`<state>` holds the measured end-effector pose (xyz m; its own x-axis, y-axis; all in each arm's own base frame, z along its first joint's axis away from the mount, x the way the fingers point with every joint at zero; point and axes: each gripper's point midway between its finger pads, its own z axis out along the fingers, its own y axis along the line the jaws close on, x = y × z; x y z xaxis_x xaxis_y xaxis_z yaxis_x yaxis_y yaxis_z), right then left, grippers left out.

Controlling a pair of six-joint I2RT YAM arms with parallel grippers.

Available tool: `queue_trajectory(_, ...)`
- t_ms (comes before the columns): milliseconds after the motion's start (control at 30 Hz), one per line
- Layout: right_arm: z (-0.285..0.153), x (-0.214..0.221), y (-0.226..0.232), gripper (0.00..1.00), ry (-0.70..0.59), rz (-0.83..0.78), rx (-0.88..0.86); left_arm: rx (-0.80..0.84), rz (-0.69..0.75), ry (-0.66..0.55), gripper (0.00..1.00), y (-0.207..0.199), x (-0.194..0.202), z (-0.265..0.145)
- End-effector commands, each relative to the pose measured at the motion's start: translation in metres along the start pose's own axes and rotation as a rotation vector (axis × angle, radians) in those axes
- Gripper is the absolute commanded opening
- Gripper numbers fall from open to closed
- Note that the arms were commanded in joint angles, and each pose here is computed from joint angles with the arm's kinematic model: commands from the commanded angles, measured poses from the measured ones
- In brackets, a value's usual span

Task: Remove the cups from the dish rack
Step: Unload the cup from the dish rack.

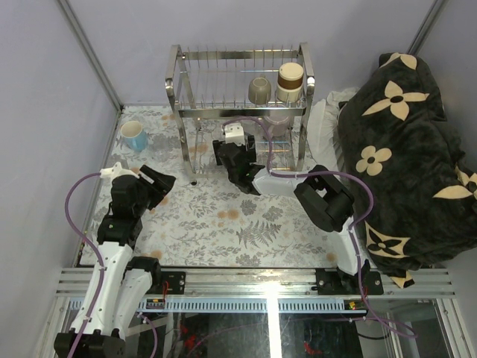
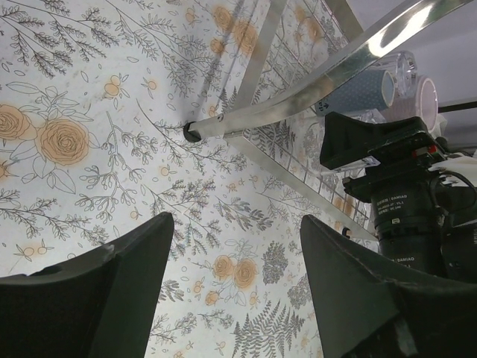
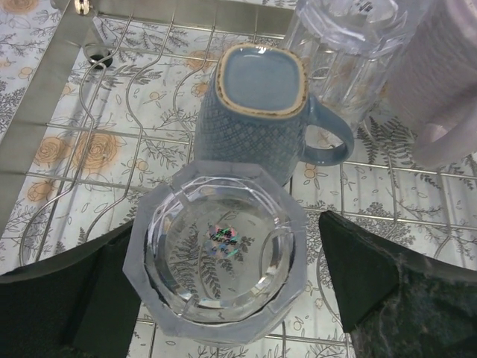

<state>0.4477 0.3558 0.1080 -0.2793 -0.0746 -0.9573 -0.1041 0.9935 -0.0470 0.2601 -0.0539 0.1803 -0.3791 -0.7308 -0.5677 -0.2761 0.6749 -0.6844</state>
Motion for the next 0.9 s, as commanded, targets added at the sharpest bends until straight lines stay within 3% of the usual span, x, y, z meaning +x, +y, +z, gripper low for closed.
queue_trajectory(0,0.003,-0.025,0.006,0.89,-0.048,0.074,-0.011,0.036,0.017,-0.003,0.69,-0.005,0.001,0.001)
queue_trajectory(167,-0.002,-0.022,0.001,0.55,-0.051,0.095,-0.014,0.036,0.017,-0.002,0.69,-0.005,0.001,0.001)
queue_trajectory(333,-0.007,-0.019,-0.004,0.13,-0.042,0.1,-0.009,0.037,0.018,-0.005,0.69,-0.005,0.0,0.001)
queue_trajectory(400,-0.011,-0.021,-0.006,0.0,-0.043,0.108,-0.012,0.036,0.018,-0.005,0.69,-0.005,0.001,0.001)
queue_trajectory(867,-0.086,-0.09,-0.013,0.0,-0.175,0.143,-0.085,0.029,0.02,-0.016,0.69,-0.005,-0.003,0.0)
